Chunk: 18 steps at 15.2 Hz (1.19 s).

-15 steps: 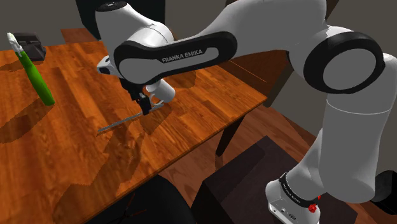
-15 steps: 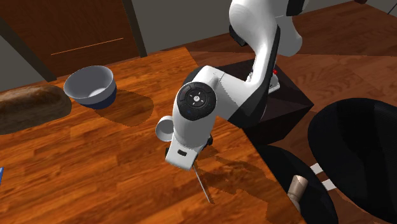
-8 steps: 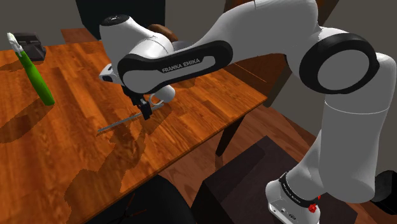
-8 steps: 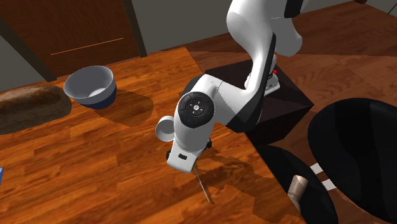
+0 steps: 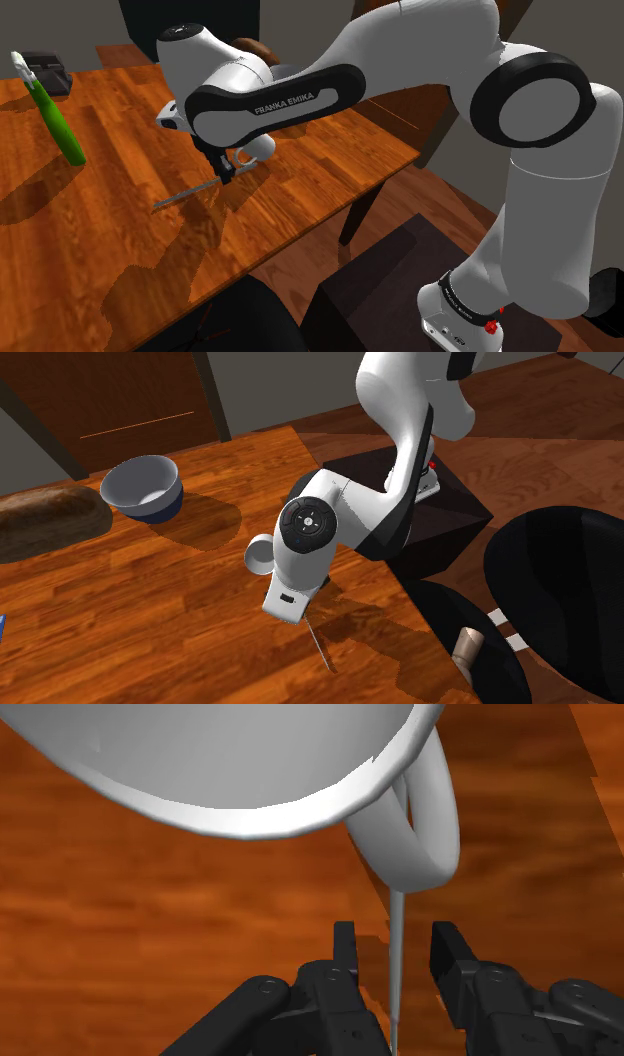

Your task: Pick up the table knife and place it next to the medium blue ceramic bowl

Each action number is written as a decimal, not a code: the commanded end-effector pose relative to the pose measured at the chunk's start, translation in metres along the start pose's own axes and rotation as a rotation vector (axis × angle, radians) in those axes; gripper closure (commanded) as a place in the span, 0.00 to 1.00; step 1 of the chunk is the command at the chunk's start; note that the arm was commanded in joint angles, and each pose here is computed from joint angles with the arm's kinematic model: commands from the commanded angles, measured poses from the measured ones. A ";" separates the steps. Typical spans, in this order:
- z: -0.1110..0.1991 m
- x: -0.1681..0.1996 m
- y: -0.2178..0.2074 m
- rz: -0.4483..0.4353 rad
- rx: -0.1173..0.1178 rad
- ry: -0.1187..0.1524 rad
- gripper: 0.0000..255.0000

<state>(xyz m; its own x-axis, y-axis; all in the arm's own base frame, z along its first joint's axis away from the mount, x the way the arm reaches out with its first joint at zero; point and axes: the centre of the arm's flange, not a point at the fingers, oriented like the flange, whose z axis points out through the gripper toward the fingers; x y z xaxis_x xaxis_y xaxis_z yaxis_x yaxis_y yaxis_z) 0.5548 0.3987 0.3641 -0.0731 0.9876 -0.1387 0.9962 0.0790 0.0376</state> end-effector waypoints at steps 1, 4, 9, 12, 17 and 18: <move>0.000 0.000 0.000 0.000 0.000 0.000 1.00; 0.000 0.000 0.000 0.000 0.000 0.000 1.00; -0.005 -0.001 0.000 0.000 0.000 0.000 1.00; -0.021 -0.003 0.001 0.000 0.000 0.000 1.00; -0.047 -0.007 0.002 0.000 0.000 0.000 1.00; -0.052 -0.007 0.002 0.000 0.000 0.000 1.00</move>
<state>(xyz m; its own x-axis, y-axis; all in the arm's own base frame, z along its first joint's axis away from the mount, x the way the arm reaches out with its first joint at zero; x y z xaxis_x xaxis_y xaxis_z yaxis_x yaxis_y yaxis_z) 0.5543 0.3987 0.4112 -0.0730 0.9877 -0.1385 0.9962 0.0789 0.0379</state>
